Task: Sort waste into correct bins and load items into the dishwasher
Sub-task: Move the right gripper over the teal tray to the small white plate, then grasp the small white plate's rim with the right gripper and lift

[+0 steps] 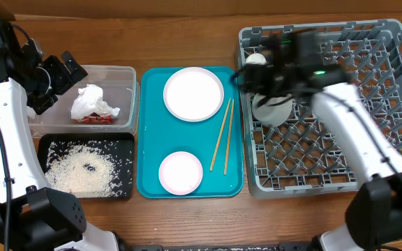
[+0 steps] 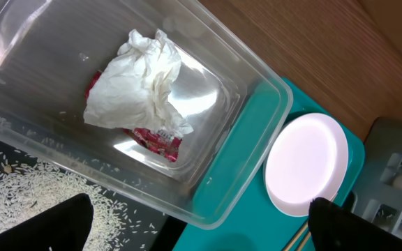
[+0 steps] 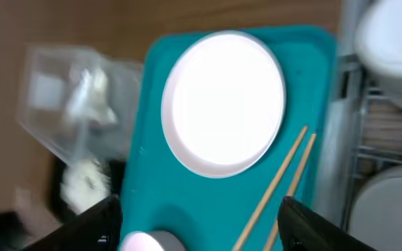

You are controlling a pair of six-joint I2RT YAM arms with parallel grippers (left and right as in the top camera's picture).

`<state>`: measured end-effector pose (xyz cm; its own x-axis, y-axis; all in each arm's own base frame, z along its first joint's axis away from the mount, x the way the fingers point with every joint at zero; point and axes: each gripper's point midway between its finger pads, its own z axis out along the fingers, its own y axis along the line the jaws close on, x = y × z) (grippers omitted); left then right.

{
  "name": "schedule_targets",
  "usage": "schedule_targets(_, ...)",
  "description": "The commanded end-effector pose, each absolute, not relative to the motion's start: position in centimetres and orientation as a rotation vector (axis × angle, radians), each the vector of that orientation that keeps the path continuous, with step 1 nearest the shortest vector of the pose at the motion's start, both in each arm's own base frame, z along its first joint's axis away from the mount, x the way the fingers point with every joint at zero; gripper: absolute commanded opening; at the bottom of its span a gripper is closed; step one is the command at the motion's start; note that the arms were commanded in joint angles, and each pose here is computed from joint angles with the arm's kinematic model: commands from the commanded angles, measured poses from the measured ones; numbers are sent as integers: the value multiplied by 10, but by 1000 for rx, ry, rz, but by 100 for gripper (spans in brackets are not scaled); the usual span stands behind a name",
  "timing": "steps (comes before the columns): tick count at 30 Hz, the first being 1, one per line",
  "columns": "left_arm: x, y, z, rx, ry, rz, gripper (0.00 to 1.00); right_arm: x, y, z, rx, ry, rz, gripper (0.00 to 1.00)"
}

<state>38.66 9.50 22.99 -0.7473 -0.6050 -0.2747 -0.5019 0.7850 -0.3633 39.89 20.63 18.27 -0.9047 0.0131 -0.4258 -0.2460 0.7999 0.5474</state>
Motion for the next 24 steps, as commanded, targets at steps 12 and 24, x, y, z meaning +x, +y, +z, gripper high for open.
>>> schedule_targets(12,388,95,241,-836,2567,-368,100,237,301,111,-1049,2725,354,69)
schedule_targets(24,388,95,241,-836,2567,-368,100,170,325,79,-1329,2656,307,48)
